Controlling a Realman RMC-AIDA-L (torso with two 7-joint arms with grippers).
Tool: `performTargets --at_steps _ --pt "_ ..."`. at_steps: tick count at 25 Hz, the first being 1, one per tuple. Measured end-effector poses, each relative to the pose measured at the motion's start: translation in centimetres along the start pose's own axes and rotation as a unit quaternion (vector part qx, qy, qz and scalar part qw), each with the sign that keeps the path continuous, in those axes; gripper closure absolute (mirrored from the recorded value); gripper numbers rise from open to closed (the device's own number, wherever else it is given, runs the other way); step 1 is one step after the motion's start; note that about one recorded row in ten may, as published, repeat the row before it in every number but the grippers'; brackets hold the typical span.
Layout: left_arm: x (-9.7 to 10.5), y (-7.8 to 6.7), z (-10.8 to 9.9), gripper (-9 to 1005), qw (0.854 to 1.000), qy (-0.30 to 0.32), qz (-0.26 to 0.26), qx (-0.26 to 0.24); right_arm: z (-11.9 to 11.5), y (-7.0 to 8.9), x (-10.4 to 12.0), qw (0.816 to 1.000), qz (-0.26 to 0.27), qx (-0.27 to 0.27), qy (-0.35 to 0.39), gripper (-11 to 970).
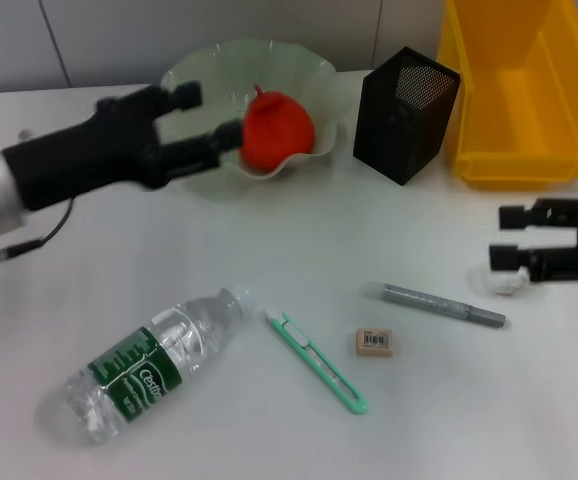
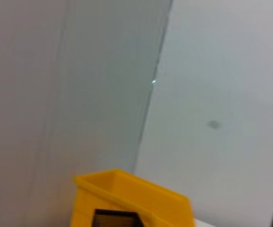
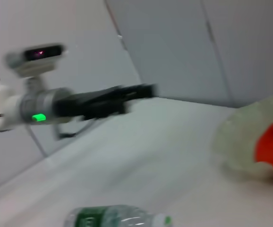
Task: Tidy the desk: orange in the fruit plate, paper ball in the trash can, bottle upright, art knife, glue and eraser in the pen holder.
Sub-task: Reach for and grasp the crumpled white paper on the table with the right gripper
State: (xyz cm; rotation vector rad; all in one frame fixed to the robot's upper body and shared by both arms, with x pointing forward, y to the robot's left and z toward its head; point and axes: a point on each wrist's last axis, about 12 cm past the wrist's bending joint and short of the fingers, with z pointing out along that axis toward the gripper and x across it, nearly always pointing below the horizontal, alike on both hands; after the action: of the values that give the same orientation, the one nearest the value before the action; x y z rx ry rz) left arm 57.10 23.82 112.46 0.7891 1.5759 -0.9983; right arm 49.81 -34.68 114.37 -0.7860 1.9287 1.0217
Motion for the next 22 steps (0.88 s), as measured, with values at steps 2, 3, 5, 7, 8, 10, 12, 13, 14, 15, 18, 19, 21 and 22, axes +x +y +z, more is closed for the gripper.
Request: performTargets --at_steps 2,3,5,7,8,10,12,13,14,15,18,19,21,22 --pt "0.5 -0.4 -1.9 165 1.0 -0.004 -0.002 0.011 -0.4 -0.2 -1.4 1.0 -0.005 0.02 0.012 266" --pt "0.6 -0.5 -2.3 165 1.0 -0.004 -0.002 0.014 -0.6 -0.3 -2.2 0.999 -0.005 0.03 0.021 267" --pt "1.1 -0.9 -3.7 165 1.0 0.0 0.0 0.022 -0.7 -0.5 -3.9 0.998 -0.006 0.054 0.045 268" --pt "1.4 -1.1 -4.7 165 0.999 0.008 0.001 0.031 -0.5 -0.6 -5.5 0.993 -0.001 0.08 0.083 269" --pt "1.4 -1.1 -4.7 165 0.999 0.008 0.001 0.031 -0.3 -0.7 -6.3 0.99 0.001 0.092 0.107 269" --pt "1.7 -1.6 -5.5 165 0.998 0.025 0.006 0.056 0.4 -0.7 -7.8 0.982 0.006 0.113 0.153 270" --pt "1.8 -2.0 -5.7 165 0.996 0.037 0.008 0.077 1.1 -0.6 -9.3 0.971 0.011 0.14 0.192 271" --pt "1.8 -2.0 -5.7 166 0.996 0.037 0.008 0.077 1.4 -0.5 -9.9 0.966 0.014 0.151 0.208 271" --pt "1.8 -2.0 -5.7 166 0.996 0.037 0.008 0.077 2.2 -0.6 -11.0 0.952 0.02 0.18 0.246 272" --pt "2.0 -2.4 -5.7 166 0.994 0.053 0.011 0.097 2.2 -0.6 -11.0 0.952 0.02 0.18 0.246 272" --pt "2.3 -2.9 -5.8 166 0.989 0.076 0.022 0.126 3.2 -0.6 -12.1 0.931 0.027 0.207 0.298 274" --pt "2.3 -2.9 -5.9 166 0.988 0.078 0.023 0.131 3.6 -0.6 -12.3 0.925 0.03 0.213 0.314 274" --pt "2.3 -3.0 -6.1 166 0.987 0.079 0.024 0.136 4.5 -0.7 -12.4 0.913 0.037 0.218 0.343 275" --pt "2.2 -3.0 -6.2 166 0.987 0.079 0.025 0.137 4.9 -0.7 -12.4 0.907 0.039 0.22 0.356 276"
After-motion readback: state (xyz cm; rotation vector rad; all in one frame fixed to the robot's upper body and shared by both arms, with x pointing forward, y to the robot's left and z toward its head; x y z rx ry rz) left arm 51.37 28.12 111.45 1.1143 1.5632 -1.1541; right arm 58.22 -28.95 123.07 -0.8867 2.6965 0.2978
